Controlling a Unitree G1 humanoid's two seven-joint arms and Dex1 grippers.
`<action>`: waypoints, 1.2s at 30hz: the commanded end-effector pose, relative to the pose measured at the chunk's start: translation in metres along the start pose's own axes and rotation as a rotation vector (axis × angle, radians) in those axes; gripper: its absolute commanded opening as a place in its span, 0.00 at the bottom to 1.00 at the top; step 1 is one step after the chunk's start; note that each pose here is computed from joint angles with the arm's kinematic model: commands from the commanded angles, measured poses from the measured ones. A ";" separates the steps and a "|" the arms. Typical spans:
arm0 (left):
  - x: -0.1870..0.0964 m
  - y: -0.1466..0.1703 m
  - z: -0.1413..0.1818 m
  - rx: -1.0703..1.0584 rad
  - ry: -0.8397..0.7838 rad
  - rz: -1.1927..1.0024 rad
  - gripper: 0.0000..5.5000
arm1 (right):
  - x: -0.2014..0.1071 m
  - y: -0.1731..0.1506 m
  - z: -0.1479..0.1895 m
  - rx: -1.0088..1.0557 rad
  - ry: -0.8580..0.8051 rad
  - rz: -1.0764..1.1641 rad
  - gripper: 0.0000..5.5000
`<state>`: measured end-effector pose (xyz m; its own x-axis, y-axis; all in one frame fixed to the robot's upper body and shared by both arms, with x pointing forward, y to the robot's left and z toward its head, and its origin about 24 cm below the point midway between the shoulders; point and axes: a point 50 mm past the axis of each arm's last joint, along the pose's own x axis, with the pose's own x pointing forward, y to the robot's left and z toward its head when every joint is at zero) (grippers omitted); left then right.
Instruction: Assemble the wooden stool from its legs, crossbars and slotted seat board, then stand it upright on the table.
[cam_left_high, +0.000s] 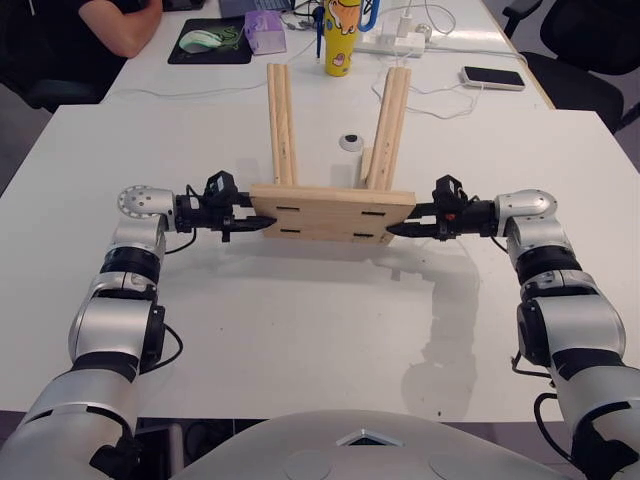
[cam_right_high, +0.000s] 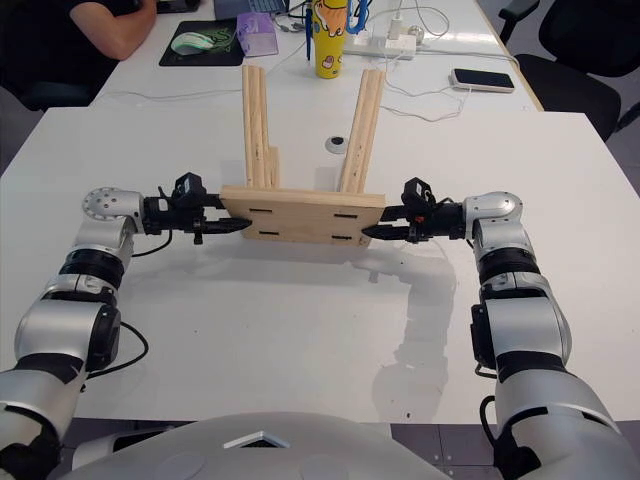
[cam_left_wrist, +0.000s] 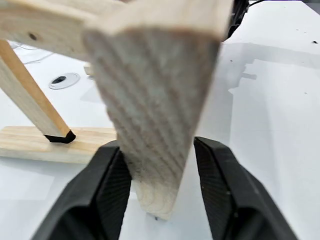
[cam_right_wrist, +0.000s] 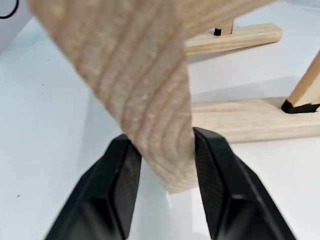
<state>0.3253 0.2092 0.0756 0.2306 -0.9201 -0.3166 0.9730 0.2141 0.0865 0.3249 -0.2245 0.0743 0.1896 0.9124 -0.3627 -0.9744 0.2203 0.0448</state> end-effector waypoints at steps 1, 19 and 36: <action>-0.002 -0.023 -0.007 -0.024 -0.007 -0.096 0.30 | -0.004 0.010 -0.006 0.023 -0.015 0.056 0.28; -0.025 -0.134 0.103 -0.157 -0.169 -0.317 0.25 | -0.049 0.127 0.078 0.244 -0.073 0.396 0.28; -0.062 -0.104 0.157 -0.752 -0.205 -0.581 0.24 | -0.069 0.127 0.165 0.563 -0.083 0.669 0.24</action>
<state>0.2048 0.2062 0.2130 -0.0995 -0.9933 -0.0595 0.7342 -0.0330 -0.6781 0.2090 -0.2234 0.2324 -0.1827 0.9732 -0.1395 -0.7254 -0.0376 0.6873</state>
